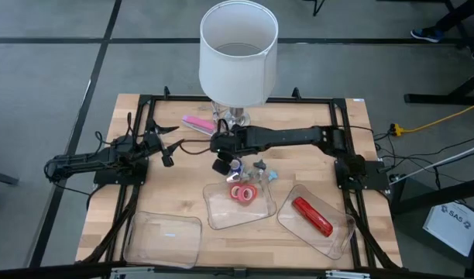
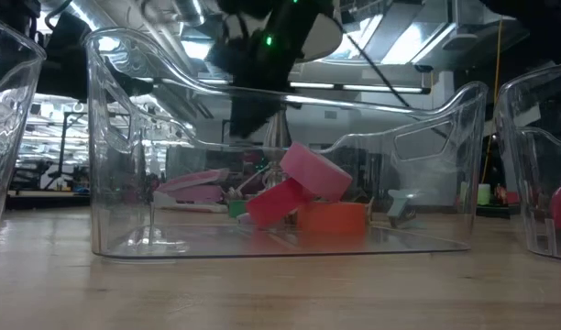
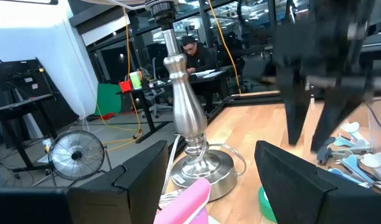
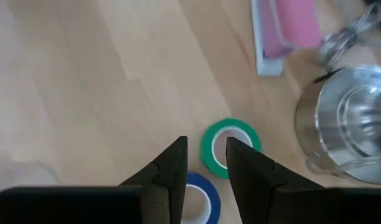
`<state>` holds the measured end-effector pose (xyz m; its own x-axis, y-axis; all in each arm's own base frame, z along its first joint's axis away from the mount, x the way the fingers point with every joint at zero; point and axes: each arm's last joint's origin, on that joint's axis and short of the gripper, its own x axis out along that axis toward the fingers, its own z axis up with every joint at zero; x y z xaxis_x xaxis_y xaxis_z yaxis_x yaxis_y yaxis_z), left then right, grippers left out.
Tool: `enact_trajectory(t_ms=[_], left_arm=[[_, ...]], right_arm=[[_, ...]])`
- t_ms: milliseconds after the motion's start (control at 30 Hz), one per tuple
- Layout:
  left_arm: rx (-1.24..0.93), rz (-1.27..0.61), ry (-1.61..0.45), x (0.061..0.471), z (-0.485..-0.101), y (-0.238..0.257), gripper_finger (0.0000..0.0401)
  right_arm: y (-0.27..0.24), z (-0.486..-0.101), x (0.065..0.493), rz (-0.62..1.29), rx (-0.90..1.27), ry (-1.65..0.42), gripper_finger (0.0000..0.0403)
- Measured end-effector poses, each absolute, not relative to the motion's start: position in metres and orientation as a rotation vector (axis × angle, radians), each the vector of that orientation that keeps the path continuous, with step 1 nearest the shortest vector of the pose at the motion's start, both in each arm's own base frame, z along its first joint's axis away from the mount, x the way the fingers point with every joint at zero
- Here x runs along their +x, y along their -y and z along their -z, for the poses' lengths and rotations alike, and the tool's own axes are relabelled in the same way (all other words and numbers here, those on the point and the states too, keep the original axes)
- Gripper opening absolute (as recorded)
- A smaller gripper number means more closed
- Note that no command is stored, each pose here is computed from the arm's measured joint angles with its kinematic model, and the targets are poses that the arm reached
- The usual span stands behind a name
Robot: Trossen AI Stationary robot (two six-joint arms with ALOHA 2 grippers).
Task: Pick and place Stapler, Stapler remover, tape
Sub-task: Put the green tape into the top transparent bin
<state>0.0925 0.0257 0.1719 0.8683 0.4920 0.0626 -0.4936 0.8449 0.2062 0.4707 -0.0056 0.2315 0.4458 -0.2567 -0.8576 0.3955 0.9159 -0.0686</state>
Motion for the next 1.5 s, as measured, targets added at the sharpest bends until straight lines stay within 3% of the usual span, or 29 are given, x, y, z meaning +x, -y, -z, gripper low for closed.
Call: enact_trajectory(t_ms=[467,733,900,1200,1500], left_arm=[[0.219,-0.52,0.008,0.093,-0.172,-0.026,0.0239],[0.219,-0.52,0.007,0.093,-0.172,-0.026,0.0239],[0.219,-0.52,0.008,0.093,-0.172,-0.026,0.0239],[0.219,-0.52,0.009,0.093,-0.172,-0.026,0.0239],[0.219,-0.52,0.007,0.093,-0.172,-0.026,0.0239]], right_arm=[[0.038,-0.138,0.489,0.338,0.181,-1.236,0.0113],[0.049,-0.129,0.49,0.296,0.247,-1.253,0.0094],[0.05,-0.135,0.492,0.291,0.23,-1.255,0.004],[0.045,-0.19,0.498,0.242,0.178,-1.262,0.004],[0.003,-0.248,0.493,0.105,0.057,-1.186,0.004]])
